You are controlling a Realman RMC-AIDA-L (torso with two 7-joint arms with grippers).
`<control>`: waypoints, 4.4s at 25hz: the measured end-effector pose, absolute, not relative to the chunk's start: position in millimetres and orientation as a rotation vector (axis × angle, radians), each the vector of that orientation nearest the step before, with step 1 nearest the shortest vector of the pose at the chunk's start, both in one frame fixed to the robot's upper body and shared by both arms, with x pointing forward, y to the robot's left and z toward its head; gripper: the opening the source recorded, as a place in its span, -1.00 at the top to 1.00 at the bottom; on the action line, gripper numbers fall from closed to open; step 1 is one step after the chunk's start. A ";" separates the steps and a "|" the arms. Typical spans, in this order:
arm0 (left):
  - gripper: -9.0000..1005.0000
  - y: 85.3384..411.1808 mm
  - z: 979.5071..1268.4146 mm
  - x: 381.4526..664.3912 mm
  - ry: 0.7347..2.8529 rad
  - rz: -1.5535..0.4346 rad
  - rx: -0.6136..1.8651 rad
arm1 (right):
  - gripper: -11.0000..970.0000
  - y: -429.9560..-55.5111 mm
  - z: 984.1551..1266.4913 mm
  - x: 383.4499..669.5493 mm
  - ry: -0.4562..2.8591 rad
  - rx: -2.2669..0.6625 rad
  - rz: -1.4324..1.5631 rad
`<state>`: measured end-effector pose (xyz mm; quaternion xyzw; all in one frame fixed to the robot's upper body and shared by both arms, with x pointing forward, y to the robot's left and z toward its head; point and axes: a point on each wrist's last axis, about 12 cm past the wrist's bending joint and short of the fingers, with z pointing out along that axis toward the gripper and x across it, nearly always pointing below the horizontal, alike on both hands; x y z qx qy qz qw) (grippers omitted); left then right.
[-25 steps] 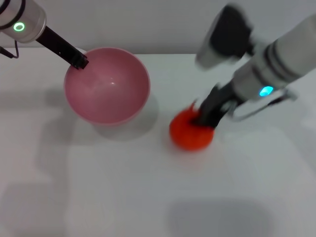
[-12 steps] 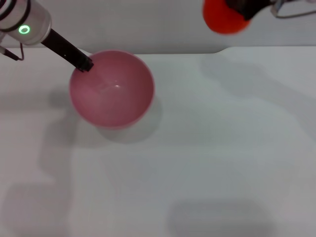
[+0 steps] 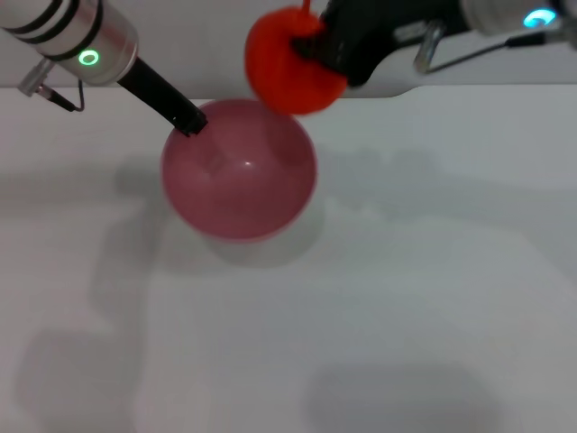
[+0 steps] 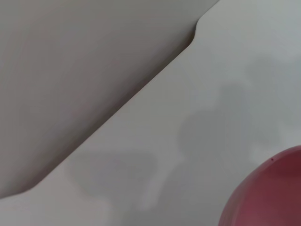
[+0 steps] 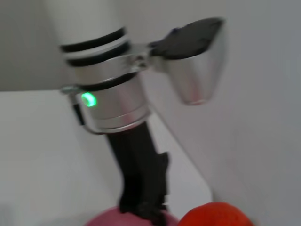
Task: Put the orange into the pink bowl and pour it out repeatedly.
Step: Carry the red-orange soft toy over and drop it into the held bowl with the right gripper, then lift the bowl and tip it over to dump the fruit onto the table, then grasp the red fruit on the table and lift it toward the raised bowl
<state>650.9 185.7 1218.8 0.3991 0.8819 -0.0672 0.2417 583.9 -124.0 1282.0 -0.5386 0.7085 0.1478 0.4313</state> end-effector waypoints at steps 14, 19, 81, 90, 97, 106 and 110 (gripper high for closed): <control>0.90 179.6 1220.6 651.6 2.397 -0.192 1.105 | 0.76 -98.5 1246.8 582.6 1.791 -1.507 0.382; 0.90 179.9 1219.9 651.0 2.401 -0.192 1.106 | 0.30 -99.1 1246.1 582.6 1.790 -1.508 0.380; 0.90 103.9 1126.5 561.3 1.092 0.229 1.043 | -0.12 -337.6 1128.5 546.3 0.982 0.076 0.236; 0.90 115.1 1126.6 545.8 0.965 0.278 0.912 | -0.12 -330.9 1129.9 548.4 0.970 0.066 0.281; 0.90 121.0 1129.3 537.0 0.889 0.351 0.871 | -0.12 -331.2 1129.5 545.6 0.959 0.064 0.283; 0.90 122.1 1131.2 535.9 0.868 0.370 0.866 | -0.12 -329.2 1130.7 547.2 0.955 0.059 0.290; 0.90 124.3 1132.6 537.5 0.899 0.304 0.831 | -0.12 -328.7 1131.3 547.8 0.953 0.058 0.292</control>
